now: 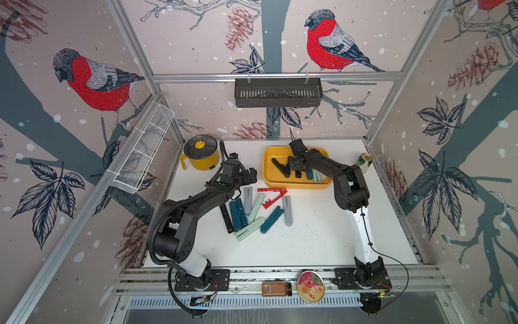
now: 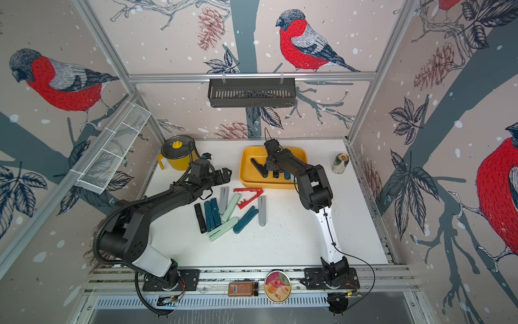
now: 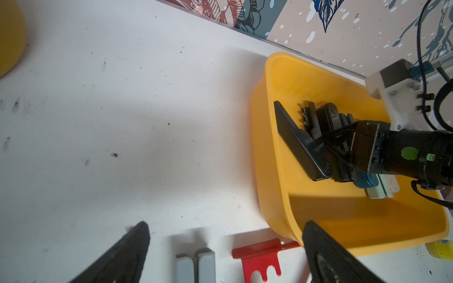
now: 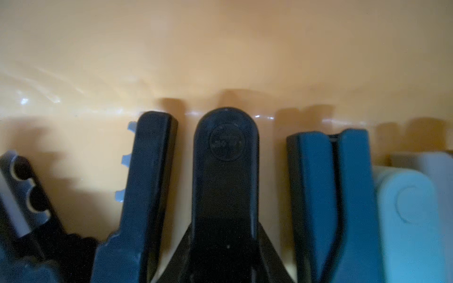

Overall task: Put the pruning pliers into the storage box
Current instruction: Place the pruning pliers in the storage box.

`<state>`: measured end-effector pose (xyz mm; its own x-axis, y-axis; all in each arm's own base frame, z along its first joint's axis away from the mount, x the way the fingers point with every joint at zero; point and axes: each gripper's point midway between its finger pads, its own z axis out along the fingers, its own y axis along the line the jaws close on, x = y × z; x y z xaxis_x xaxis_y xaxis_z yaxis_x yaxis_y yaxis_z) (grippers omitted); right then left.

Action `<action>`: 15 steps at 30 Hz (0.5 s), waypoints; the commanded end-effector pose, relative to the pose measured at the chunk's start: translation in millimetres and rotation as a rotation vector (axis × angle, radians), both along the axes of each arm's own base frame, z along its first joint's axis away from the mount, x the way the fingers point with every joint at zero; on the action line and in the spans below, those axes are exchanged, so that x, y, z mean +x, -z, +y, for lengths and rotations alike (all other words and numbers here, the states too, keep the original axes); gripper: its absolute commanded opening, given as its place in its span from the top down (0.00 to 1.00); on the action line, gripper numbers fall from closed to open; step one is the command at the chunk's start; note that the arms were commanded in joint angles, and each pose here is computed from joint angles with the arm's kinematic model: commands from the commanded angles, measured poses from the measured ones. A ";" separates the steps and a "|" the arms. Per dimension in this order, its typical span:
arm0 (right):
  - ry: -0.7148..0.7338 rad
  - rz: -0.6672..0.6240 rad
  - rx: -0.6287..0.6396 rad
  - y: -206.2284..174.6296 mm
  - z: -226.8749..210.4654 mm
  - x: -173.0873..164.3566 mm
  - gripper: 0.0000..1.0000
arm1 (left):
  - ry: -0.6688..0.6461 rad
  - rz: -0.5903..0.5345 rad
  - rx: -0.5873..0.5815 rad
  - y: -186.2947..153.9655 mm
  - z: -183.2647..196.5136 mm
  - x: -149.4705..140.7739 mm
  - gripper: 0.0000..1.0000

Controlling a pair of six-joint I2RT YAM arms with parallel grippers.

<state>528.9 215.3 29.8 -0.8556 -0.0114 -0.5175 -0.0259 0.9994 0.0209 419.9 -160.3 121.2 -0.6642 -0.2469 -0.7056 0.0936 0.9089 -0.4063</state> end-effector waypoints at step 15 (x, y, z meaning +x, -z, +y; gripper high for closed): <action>0.045 -0.012 -0.008 -23.5 -11.3 -4.5 0.48 | 0.007 -0.012 -0.001 -3.5 -0.6 0.2 0.02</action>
